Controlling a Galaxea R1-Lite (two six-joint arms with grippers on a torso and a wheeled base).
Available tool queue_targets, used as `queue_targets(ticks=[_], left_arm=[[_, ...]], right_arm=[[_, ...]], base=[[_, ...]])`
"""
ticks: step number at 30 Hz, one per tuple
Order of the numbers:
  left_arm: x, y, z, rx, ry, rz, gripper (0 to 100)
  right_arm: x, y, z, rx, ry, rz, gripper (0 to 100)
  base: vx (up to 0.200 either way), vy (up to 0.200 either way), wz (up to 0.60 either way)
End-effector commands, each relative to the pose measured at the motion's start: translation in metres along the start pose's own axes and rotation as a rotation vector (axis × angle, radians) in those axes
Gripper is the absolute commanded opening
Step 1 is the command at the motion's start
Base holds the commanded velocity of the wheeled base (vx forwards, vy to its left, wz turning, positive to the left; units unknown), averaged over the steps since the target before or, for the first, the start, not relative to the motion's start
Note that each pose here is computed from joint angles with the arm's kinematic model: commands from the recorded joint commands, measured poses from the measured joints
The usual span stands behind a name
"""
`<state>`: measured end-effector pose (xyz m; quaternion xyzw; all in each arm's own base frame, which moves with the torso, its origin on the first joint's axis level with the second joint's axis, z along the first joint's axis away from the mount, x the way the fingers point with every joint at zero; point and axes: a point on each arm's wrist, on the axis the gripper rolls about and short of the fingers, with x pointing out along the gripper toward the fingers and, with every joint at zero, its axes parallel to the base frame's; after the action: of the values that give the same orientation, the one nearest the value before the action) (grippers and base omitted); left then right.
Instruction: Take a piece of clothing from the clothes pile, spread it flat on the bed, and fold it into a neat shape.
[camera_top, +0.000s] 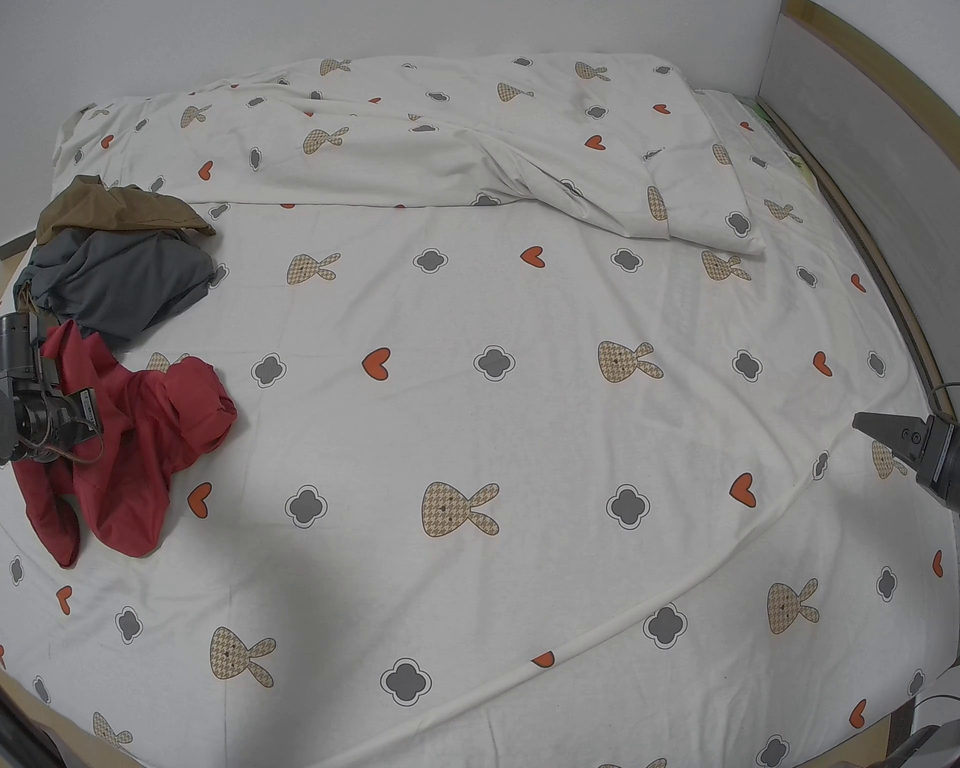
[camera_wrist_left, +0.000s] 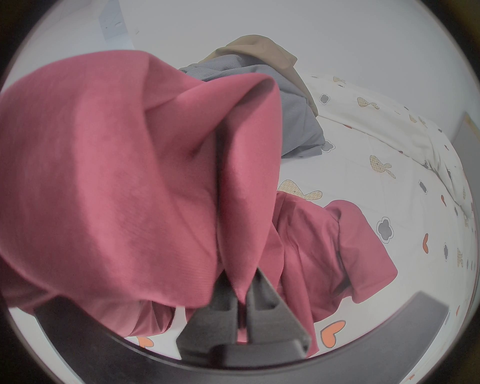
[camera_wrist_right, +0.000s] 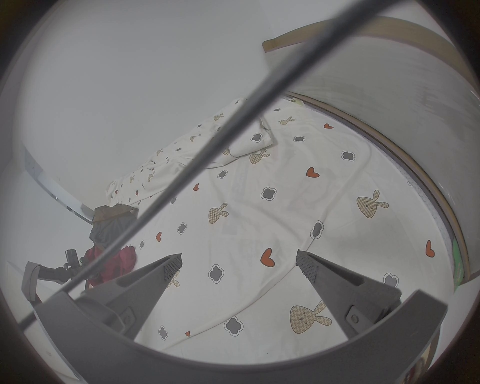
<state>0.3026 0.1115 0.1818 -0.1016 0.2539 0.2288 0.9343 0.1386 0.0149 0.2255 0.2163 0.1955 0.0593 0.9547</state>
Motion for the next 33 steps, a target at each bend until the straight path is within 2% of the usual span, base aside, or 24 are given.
queue_targets(ticks=[1, 5, 10, 13, 15, 16, 18, 19, 21, 24, 26, 27, 32, 33], left_arm=[[-0.003, -0.001, 0.001, 0.0, -0.014, -0.003, 0], [-0.018, -0.007, 0.006, 0.002, -0.054, -0.031, 0], [-0.069, -0.029, 0.007, 0.032, -0.14, -0.139, 0], [-0.138, -0.056, 0.006, 0.014, -0.241, -0.4, 0], [-0.175, -0.07, 0.007, 0.034, -0.288, -0.586, 0], [-0.175, -0.07, 0.007, 0.034, -0.288, -0.586, 0], [-0.22, -0.093, 0.018, 0.072, -0.35, -0.801, 0], [-0.233, -0.1, 0.022, 0.086, -0.348, -0.857, 0], [-0.258, -0.107, 0.031, 0.109, -0.328, -0.937, 0], [-0.285, -0.109, 0.044, 0.107, -0.3, -1.014, 0], [-0.295, -0.111, 0.05, 0.083, -0.298, -1.054, 0], [-0.304, -0.115, 0.056, 0.05, -0.302, -1.101, 0], [-0.316, -0.114, 0.067, -0.01, -0.308, -1.159, 0], [-0.32, -0.111, 0.067, -0.039, -0.278, -1.211, 0]], right_arm=[[-0.001, 0.0, 0.0, -0.001, -0.003, 0.002, 100], [-0.001, 0.0, 0.0, -0.001, -0.002, 0.003, 100], [-0.001, 0.003, -0.001, -0.006, 0.005, 0.017, 100], [-0.005, 0.005, -0.002, -0.013, -0.004, 0.035, 100], [-0.008, 0.006, -0.002, -0.016, -0.011, 0.046, 100], [-0.008, 0.006, -0.002, -0.016, -0.011, 0.046, 100], [-0.007, 0.006, -0.002, -0.017, -0.004, 0.048, 100], [-0.007, 0.007, -0.003, -0.017, -0.001, 0.051, 100], [-0.006, 0.007, -0.004, -0.019, 0.006, 0.055, 100], [-0.006, 0.006, -0.008, -0.02, 0.019, 0.056, 100], [-0.006, 0.006, -0.008, -0.02, 0.017, 0.056, 100], [-0.006, 0.006, -0.008, -0.02, 0.017, 0.056, 100], [-0.005, 0.007, -0.009, -0.023, 0.028, 0.061, 100], [-0.004, 0.008, -0.01, -0.027, 0.036, 0.069, 100]], base=[[0.0, 0.0, 0.0], [0.0, 0.0, 0.0], [0.0, 0.0, 0.0], [0.0, 0.0, 0.0], [0.0, 0.0, 0.0], [0.0, 0.0, 0.0], [0.0, 0.0, 0.0], [0.0, 0.0, 0.0], [0.0, 0.0, 0.0], [0.0, 0.0, 0.0], [0.0, 0.0, 0.0], [0.0, 0.0, 0.0], [0.0, 0.0, 0.0], [0.0, 0.0, 0.0]])
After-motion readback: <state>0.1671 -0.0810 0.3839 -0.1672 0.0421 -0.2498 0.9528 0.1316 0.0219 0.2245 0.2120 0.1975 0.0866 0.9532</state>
